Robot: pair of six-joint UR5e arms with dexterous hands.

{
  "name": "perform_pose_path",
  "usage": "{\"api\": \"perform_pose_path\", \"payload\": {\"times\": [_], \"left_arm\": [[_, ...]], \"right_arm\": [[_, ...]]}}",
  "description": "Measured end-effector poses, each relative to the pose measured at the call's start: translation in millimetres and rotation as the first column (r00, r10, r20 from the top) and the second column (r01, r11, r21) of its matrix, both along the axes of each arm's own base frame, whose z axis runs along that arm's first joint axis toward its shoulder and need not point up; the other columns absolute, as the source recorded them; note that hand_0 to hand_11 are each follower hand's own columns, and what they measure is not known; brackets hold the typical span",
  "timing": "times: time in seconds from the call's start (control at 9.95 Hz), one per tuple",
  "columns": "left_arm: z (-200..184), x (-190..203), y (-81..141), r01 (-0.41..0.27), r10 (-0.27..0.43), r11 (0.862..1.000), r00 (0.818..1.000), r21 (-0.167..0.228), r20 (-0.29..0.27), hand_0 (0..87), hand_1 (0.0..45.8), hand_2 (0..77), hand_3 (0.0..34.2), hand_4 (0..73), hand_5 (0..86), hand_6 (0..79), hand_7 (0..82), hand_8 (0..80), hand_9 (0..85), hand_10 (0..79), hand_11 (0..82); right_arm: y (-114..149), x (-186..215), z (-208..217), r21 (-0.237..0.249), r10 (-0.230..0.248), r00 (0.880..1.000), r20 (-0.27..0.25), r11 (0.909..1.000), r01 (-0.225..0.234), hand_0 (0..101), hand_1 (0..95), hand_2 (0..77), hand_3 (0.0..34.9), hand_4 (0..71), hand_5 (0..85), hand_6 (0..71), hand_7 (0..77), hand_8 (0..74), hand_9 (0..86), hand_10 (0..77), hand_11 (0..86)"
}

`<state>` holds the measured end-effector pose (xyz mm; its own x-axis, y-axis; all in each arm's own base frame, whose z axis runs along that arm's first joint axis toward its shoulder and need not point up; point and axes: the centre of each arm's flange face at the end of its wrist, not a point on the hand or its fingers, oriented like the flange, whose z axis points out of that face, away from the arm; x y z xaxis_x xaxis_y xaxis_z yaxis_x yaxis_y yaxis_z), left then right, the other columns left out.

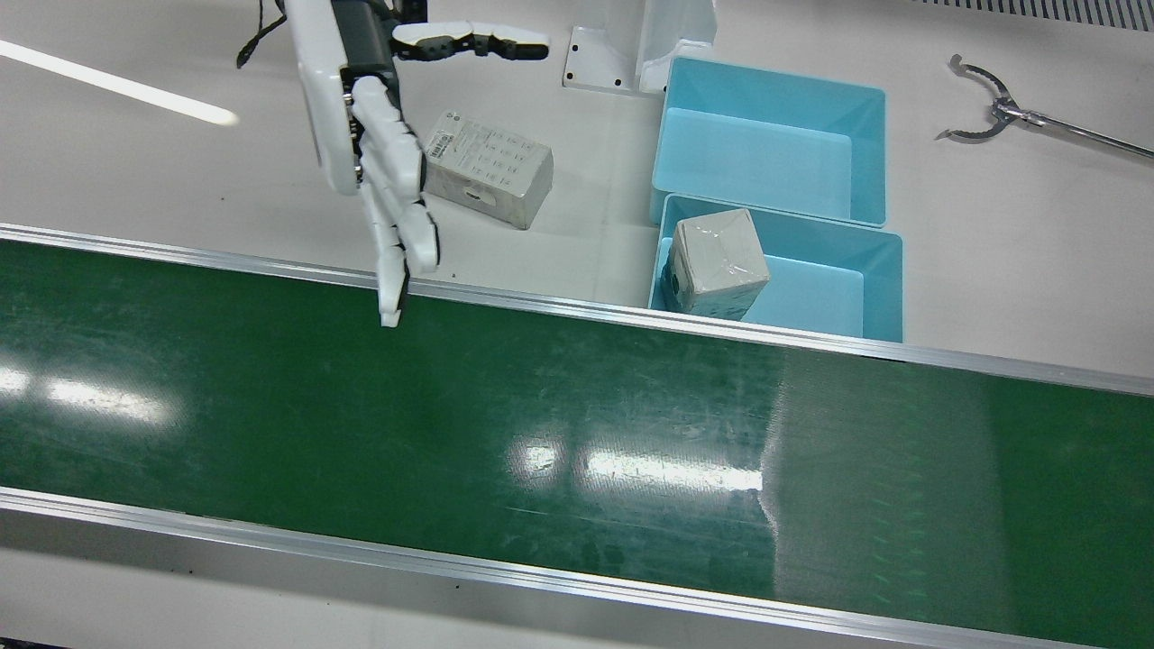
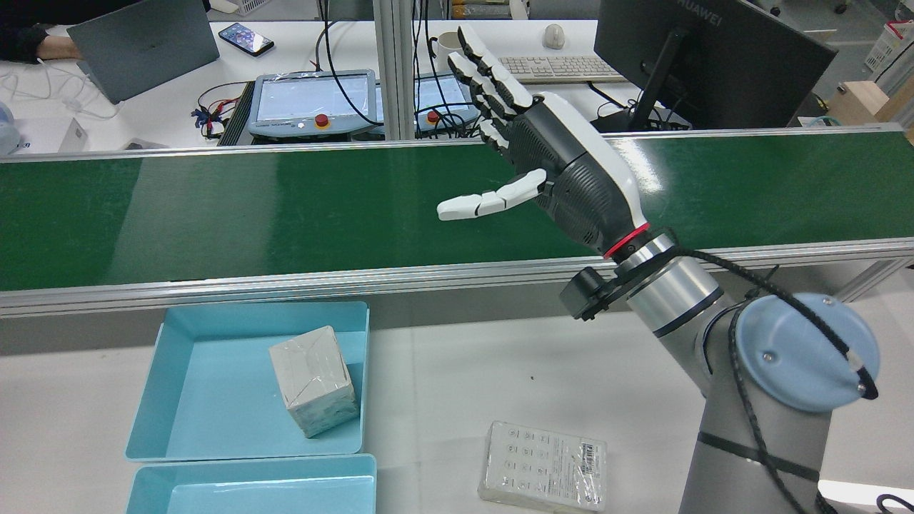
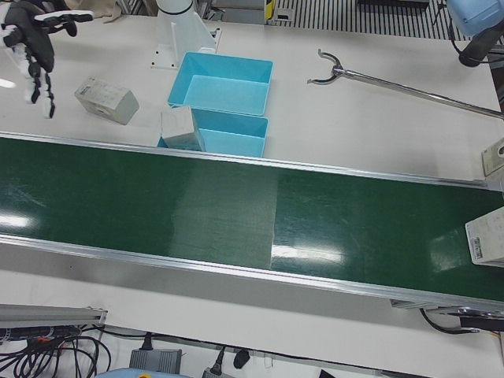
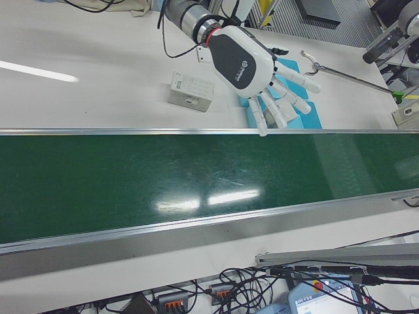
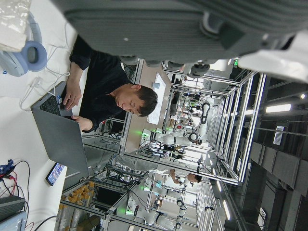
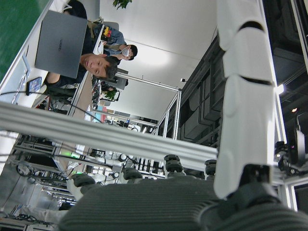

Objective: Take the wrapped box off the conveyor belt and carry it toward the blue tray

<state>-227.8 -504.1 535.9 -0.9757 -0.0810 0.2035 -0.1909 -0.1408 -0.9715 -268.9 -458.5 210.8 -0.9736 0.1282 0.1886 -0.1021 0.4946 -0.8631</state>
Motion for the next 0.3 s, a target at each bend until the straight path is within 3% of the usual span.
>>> {"api": "perform_pose_path", "payload": {"times": [0.2, 0.3], "left_arm": [[0, 0, 0, 0.000, 0.000, 1.000, 1.000, 0.000, 0.000, 0.0, 0.0, 0.5, 0.0, 0.0, 1.1, 0.0, 0.0, 0.0, 0.0, 0.5, 0.0], [0, 0, 0, 0.000, 0.000, 1.000, 1.000, 0.000, 0.000, 0.0, 0.0, 1.1, 0.0, 0.0, 1.1, 0.0, 0.0, 0.0, 0.0, 0.5, 0.0]], "right_arm": [[-29, 55, 31, -0.051, 0.046, 0.998, -0.030, 0.9976, -0.048, 48, 16.4, 12.5, 30.7, 0.0, 0.5, 0.0, 2.7, 1.1, 1.6, 0.0, 1.1], [-35, 73, 43, -0.073, 0.061, 0.998, -0.028, 0.9953, -0.063, 48, 14.2, 7.1, 30.6, 0.0, 0.5, 0.0, 0.5, 0.5, 1.6, 0.0, 1.1]]}}
